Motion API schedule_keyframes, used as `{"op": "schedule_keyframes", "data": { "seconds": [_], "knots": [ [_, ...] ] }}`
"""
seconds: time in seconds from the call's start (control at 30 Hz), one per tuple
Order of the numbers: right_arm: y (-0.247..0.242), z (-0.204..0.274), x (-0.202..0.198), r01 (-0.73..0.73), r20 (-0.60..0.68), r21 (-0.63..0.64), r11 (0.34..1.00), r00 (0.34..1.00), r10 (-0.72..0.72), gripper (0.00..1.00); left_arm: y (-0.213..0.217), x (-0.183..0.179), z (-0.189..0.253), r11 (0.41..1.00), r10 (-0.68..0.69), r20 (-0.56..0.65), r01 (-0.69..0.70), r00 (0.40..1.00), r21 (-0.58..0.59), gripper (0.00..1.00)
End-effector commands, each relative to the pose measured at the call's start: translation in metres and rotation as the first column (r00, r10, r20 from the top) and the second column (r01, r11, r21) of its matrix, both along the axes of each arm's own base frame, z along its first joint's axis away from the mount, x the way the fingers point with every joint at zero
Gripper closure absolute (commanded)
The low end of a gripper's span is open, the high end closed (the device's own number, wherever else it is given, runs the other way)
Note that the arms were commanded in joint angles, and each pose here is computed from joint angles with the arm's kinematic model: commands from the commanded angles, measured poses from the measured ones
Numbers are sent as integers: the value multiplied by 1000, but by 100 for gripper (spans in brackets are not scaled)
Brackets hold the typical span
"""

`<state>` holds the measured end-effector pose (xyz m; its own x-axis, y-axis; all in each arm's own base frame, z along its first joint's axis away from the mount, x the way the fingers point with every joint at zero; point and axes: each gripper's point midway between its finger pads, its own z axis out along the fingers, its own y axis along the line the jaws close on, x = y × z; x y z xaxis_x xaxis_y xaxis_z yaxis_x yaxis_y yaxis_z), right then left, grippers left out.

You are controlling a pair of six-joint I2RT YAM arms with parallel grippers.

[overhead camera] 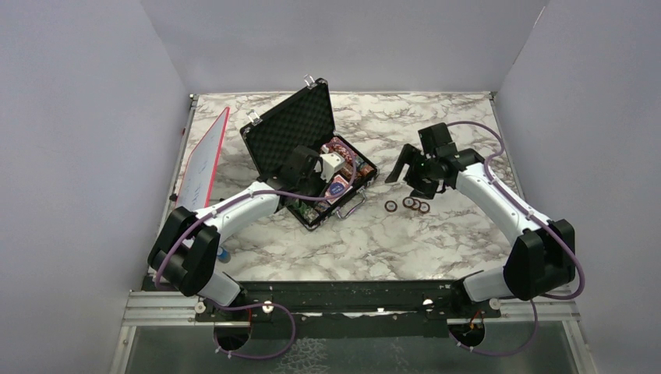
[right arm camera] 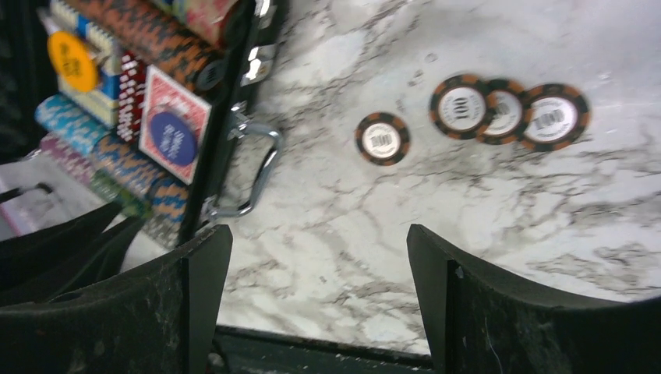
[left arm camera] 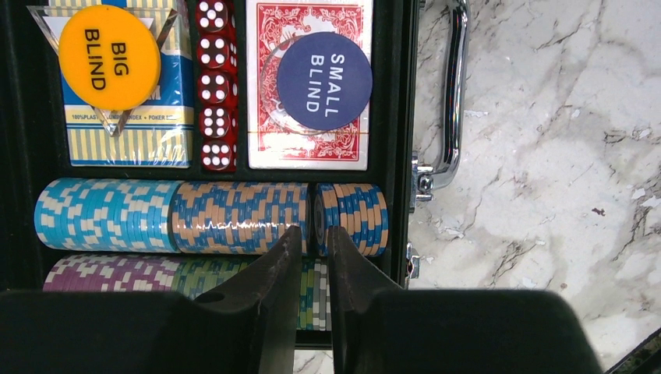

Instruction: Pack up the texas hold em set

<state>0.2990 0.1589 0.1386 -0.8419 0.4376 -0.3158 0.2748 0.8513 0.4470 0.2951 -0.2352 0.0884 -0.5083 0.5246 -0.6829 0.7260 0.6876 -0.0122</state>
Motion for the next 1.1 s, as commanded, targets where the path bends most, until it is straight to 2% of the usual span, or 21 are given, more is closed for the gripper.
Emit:
{"op": "schedule_keyframes", "data": {
  "seconds": [0.0,0.13,0.2,0.37,0.5,0.67,0.83,0.93,1.07],
  "knots": [
    [-45,-24,6,33,-15,-248,968,999,-38,15,-19,20,61,982,74,99,-56,992,-178,69],
    [-68,-48,8,30,-64,-356,934,996,-56,13,-42,23,111,916,126,107,-75,986,-393,52],
    [-75,-58,9,21,-90,-382,924,994,-60,11,-52,21,130,872,134,96,-71,986,-485,47],
    [-86,-80,7,2,-144,-428,904,987,-70,1,-65,20,157,795,137,85,-59,987,-604,38],
    [-84,-85,10,-9,-151,-416,909,987,-60,0,-72,18,162,771,121,58,-57,991,-635,29],
    [-76,-90,15,-57,-187,-397,916,982,-20,0,-72,17,154,771,127,16,-89,992,-631,29],
    [-64,-81,26,-96,-160,-392,915,987,35,8,-70,12,149,773,130,-10,-107,992,-625,29],
    [-56,-82,28,-124,-165,-405,906,984,61,9,-68,10,147,778,128,-9,-106,992,-619,29],
    [-61,-93,28,-116,-205,-455,883,979,23,10,-65,9,147,786,130,-3,-105,992,-610,29]
  ]
}}
